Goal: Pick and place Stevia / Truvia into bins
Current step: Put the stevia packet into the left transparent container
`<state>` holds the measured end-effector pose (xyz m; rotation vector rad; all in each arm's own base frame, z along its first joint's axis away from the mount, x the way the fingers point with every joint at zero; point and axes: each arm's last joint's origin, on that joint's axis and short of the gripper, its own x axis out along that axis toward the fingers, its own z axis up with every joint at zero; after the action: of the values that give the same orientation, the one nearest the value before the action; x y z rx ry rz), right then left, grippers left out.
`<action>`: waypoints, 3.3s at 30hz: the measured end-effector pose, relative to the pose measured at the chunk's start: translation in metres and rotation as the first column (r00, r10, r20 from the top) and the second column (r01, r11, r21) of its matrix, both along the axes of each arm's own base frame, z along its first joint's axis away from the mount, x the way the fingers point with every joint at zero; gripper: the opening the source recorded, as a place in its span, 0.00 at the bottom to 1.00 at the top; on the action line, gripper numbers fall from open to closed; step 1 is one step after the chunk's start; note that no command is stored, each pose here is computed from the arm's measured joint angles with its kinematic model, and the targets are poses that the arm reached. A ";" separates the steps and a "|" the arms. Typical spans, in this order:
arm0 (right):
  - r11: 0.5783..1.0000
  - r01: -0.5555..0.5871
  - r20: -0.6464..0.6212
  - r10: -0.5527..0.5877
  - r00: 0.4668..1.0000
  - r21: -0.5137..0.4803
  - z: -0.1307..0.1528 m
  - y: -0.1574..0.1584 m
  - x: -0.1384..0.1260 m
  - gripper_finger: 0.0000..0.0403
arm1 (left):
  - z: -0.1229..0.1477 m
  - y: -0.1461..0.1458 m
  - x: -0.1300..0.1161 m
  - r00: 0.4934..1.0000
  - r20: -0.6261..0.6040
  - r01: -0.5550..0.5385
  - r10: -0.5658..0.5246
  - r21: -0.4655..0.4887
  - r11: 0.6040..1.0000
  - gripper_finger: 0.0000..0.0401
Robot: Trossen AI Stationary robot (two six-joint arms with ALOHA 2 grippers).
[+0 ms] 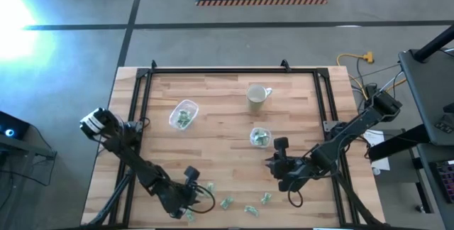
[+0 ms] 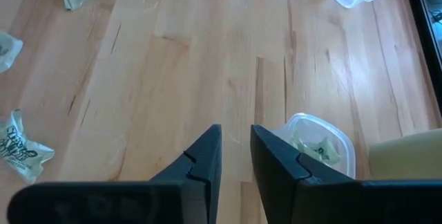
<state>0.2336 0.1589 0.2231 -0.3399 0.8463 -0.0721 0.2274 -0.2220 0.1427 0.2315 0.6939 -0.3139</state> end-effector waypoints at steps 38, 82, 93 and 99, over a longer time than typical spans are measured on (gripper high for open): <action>1.000 0.008 0.003 -0.008 1.000 0.006 -0.001 0.000 0.000 0.15 | -0.002 0.011 -0.005 0.991 -0.016 -0.125 0.129 0.157 0.980 0.01; 1.000 0.007 0.001 -0.007 1.000 0.000 -0.007 -0.001 -0.001 0.14 | 0.043 0.166 -0.033 0.596 0.044 -0.651 0.802 0.612 0.450 0.01; 1.000 0.007 0.001 -0.007 1.000 0.000 -0.007 -0.001 -0.001 0.14 | 0.042 0.190 -0.027 0.546 -0.015 -0.630 0.838 0.652 0.422 0.01; 1.000 0.007 0.001 -0.007 1.000 0.000 -0.007 -0.001 -0.001 0.14 | 0.042 0.192 -0.025 0.554 -0.016 -0.620 0.832 0.659 0.426 0.02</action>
<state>0.2322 0.1575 0.2164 -0.3365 0.8468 -0.0785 0.2025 -0.0301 0.1852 0.4418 1.1746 0.7972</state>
